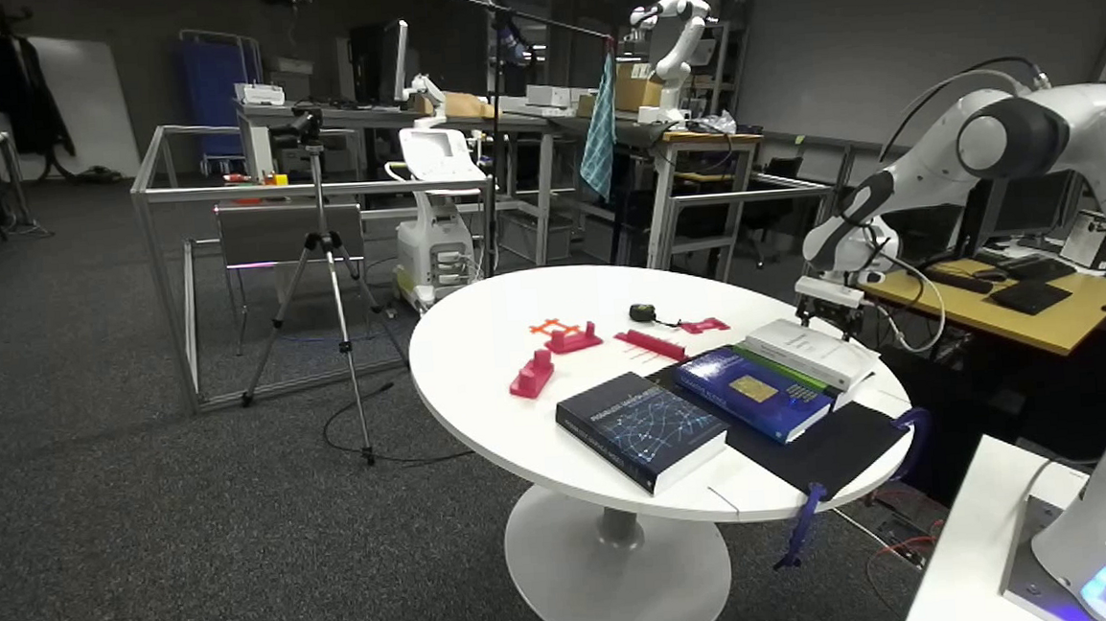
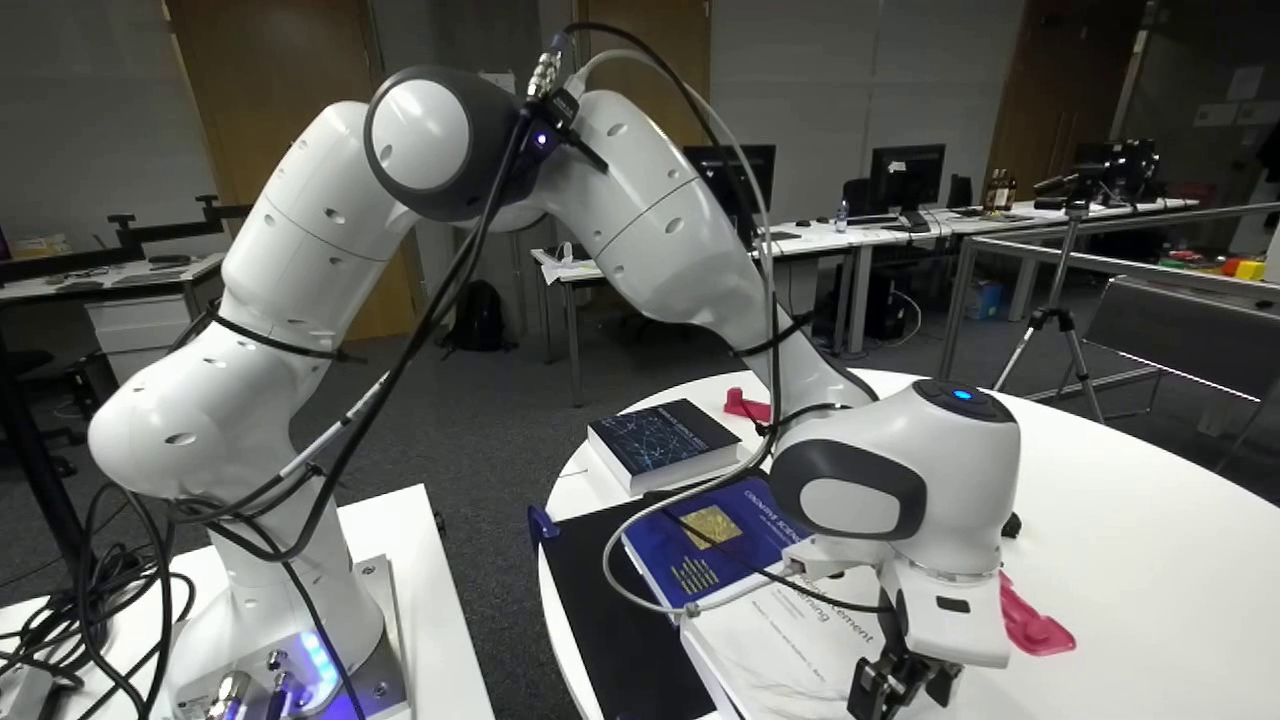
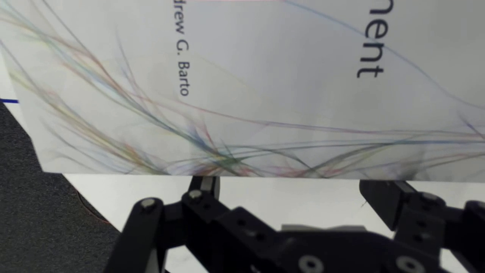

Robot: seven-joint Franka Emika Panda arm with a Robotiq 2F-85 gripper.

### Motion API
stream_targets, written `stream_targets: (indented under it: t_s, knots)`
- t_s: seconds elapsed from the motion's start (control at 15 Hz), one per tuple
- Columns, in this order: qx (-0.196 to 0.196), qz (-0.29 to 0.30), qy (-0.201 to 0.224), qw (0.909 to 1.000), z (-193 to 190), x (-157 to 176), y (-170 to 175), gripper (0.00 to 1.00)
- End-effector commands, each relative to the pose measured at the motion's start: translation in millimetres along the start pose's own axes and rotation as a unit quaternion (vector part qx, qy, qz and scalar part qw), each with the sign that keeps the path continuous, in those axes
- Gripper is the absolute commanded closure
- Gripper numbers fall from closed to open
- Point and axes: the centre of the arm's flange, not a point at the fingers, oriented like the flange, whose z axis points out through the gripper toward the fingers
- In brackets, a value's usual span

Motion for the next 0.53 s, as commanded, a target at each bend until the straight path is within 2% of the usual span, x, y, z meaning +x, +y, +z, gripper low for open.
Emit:
stream_targets:
  t_s: [0.0, 0.2, 0.47]
  knots:
    - [0.002, -0.004, -0.019, 0.9998, -25, -23, 16, 0.00]
    - [-0.003, 0.009, -0.023, 0.9997, -34, -32, 27, 0.00]
    - [-0.006, 0.064, -0.027, 0.9976, -41, -41, 44, 0.00]
